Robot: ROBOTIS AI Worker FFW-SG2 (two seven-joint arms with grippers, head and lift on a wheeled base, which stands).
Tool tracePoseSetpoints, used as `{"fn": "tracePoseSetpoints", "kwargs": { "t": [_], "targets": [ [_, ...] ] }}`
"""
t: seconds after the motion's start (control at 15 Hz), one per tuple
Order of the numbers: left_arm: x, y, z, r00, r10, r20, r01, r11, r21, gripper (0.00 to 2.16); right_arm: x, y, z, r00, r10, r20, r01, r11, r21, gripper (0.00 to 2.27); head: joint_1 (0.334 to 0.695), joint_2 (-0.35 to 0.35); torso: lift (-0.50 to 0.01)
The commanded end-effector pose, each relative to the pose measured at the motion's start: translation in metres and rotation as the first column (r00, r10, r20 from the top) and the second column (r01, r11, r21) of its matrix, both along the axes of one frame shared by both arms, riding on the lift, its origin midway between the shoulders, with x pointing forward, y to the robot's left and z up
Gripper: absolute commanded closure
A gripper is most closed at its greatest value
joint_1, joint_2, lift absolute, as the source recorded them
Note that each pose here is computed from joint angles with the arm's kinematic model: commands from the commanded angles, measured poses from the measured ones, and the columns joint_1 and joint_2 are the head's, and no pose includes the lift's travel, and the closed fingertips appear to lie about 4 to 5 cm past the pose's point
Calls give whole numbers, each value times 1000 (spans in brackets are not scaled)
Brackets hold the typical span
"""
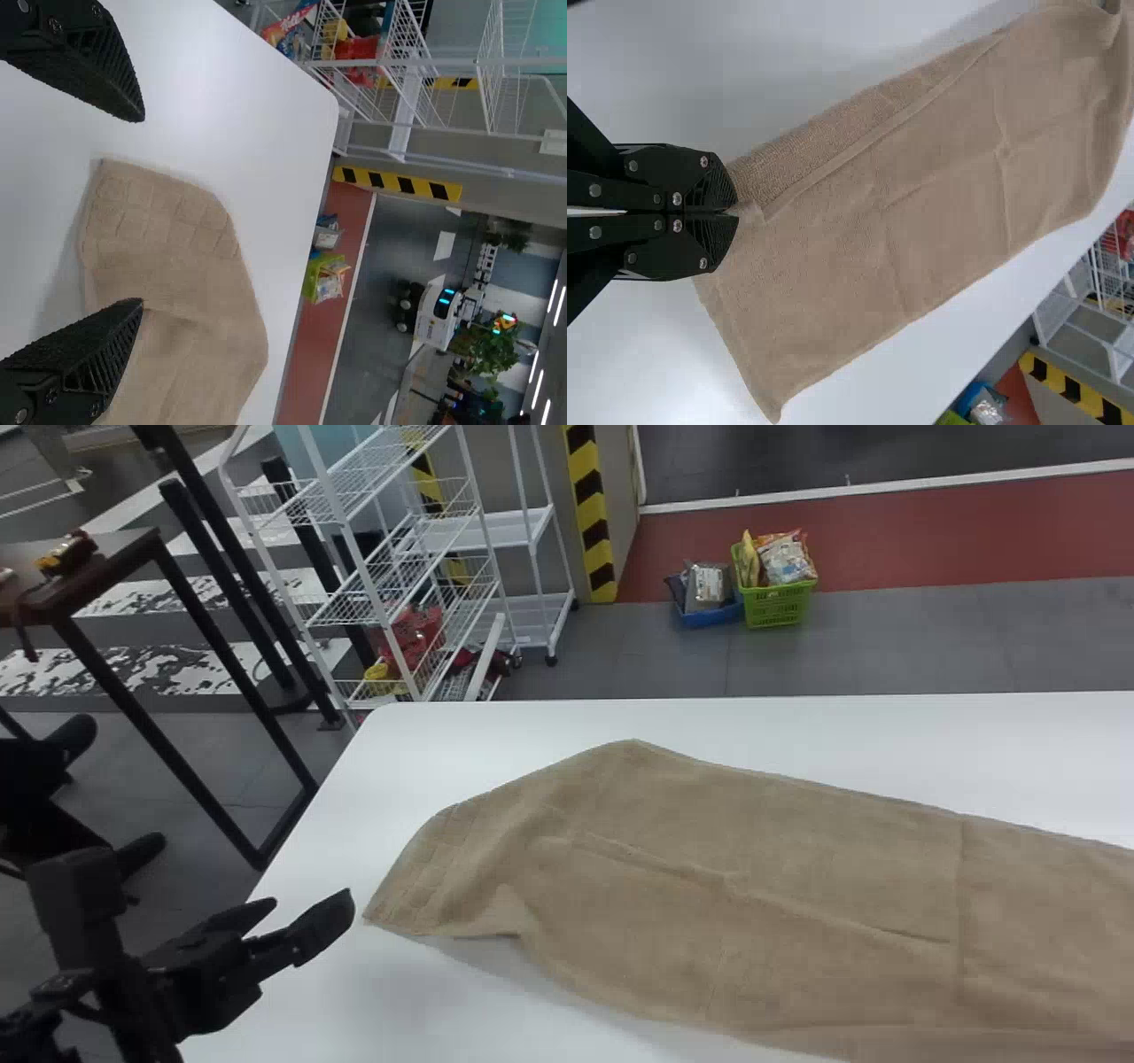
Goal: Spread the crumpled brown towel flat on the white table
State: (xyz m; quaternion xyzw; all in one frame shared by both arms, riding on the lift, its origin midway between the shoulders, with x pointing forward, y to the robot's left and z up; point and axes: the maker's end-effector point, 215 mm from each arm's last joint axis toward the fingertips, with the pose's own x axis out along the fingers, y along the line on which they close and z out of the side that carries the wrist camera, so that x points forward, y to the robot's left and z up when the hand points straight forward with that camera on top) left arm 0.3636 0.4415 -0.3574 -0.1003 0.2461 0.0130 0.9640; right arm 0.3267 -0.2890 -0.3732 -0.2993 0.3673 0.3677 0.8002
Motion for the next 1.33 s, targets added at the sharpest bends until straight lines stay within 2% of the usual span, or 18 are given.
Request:
{"fn": "tracePoseSetpoints", "kwargs": {
  "t": [0.0,0.13,0.47,0.53,0.73,0.8,0.93,1.07,1.13,1.2,1.27],
  "targets": [
    [1,-7,-3,1000,-11,-5,11,1000,-5,76,-22,-19,-10,1000,15,-27,-15,999,-33,1227,695,255,-123],
    [0,-9,-5,1000,-17,-10,17,1000,-8,76,-33,-34,-11,999,31,-28,-33,997,-63,1231,695,229,-123],
    [0,-14,-6,999,-30,-13,30,1000,-7,76,-38,-94,-10,1000,-9,-14,7,991,-131,1231,695,157,-123],
    [0,-16,-7,999,-35,-18,35,999,-5,80,-38,-104,-10,1000,-18,-10,17,991,-131,1231,695,116,-123],
    [2,-38,-11,996,-87,-32,86,996,-18,87,-38,-106,-11,999,-34,-6,34,994,-103,1224,695,58,-123],
    [2,-47,-15,994,-105,-41,105,994,-21,87,-37,-104,-11,999,-37,-1,37,995,-96,1102,695,41,-123],
    [-1,-66,-27,987,-144,-71,141,989,-38,87,-23,-103,-7,997,-74,36,76,995,-62,107,695,4,-123],
    [-5,-78,-35,982,-169,-89,165,985,-50,87,-15,-117,6,988,-133,73,136,990,-29,22,695,-23,-123],
    [-6,-79,-37,981,-174,-92,169,984,-55,87,-11,-126,17,981,-172,94,170,985,22,29,695,-36,-123],
    [-5,-81,-38,980,-179,-90,174,983,-57,90,-7,-138,23,961,-261,89,251,961,114,49,695,-52,-123],
    [-4,-84,-40,978,-185,-95,180,982,-53,90,-3,-141,18,934,-352,51,335,918,213,73,695,-70,-123]
  ]
}}
